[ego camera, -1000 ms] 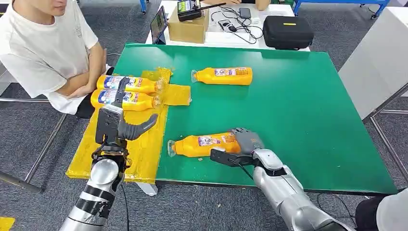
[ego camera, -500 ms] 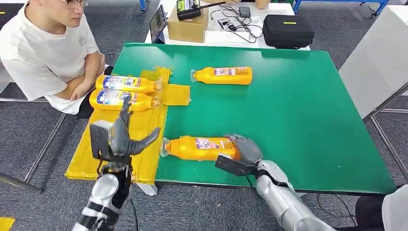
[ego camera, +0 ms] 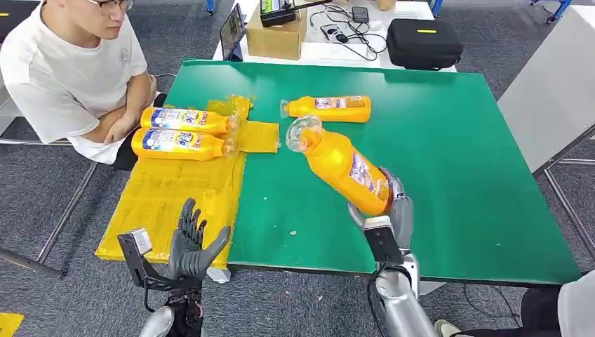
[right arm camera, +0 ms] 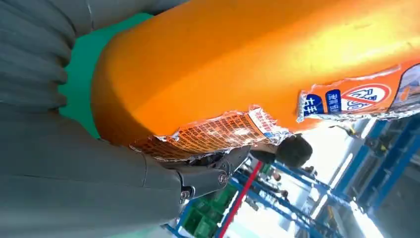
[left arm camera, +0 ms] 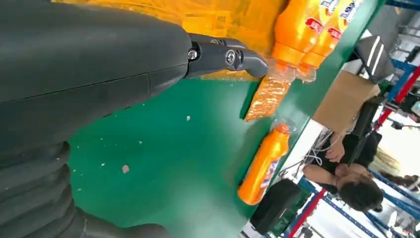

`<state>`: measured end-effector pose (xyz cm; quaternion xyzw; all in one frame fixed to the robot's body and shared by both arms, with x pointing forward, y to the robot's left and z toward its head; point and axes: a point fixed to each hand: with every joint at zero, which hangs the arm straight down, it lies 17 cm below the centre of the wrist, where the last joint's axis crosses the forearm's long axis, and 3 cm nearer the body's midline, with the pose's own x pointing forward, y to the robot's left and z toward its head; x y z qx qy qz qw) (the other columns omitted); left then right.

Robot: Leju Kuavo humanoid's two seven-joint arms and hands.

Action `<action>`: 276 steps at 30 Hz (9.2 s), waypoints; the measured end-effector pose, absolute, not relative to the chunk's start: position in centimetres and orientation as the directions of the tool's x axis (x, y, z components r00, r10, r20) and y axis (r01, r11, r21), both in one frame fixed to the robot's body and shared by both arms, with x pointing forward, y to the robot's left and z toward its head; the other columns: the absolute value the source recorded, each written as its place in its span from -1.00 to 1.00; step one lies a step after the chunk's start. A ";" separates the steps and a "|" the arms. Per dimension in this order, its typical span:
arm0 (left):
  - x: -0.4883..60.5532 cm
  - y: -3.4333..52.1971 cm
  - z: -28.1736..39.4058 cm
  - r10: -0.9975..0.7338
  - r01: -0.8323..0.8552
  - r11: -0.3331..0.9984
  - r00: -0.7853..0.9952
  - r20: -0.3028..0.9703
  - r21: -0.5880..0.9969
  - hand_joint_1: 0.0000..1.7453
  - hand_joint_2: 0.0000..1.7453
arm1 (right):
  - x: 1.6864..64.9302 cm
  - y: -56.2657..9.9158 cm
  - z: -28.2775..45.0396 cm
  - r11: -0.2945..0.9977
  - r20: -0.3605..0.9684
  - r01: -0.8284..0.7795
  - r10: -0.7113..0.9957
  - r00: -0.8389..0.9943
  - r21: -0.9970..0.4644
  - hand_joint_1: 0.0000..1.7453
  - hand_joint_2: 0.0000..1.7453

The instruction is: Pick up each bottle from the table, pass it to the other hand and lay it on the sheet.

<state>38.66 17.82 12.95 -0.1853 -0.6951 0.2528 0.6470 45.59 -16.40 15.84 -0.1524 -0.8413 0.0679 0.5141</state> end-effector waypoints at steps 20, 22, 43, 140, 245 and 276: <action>35.2 10.9 13.2 0.493 0.222 0.860 -0.119 0.862 -0.460 -1.00 1.00 | 43.4 -19.9 21.9 0.967 0.823 0.255 0.154 -0.547 -0.011 1.00 1.00; 34.6 9.4 13.2 0.473 0.270 0.863 -0.132 0.871 -0.428 -1.00 1.00 | 42.8 -16.1 22.0 0.992 0.811 0.112 0.105 -0.576 -0.049 1.00 1.00; 30.4 3.5 20.2 0.538 0.589 0.745 -0.253 0.804 -0.313 -1.00 1.00 | 37.6 -1.1 14.1 0.945 0.908 -0.316 -0.052 -0.416 -0.090 1.00 1.00; 52.4 16.7 14.3 -0.399 -0.100 0.917 -0.226 0.889 0.386 1.00 1.00 | 32.4 8.7 10.8 0.748 0.778 -0.416 0.208 -0.593 -0.517 -1.00 -1.00; 38.0 17.6 19.5 0.235 0.160 0.968 -0.319 0.918 -0.193 -1.00 1.00 | 42.8 -11.6 3.9 0.541 0.547 -0.104 0.793 -0.270 -0.835 -1.00 1.00; 38.2 16.0 21.1 0.198 0.192 0.972 -0.344 0.918 -0.138 -1.00 1.00 | 50.6 -17.8 2.6 0.253 0.265 -0.165 0.963 -0.052 -0.953 -1.00 1.00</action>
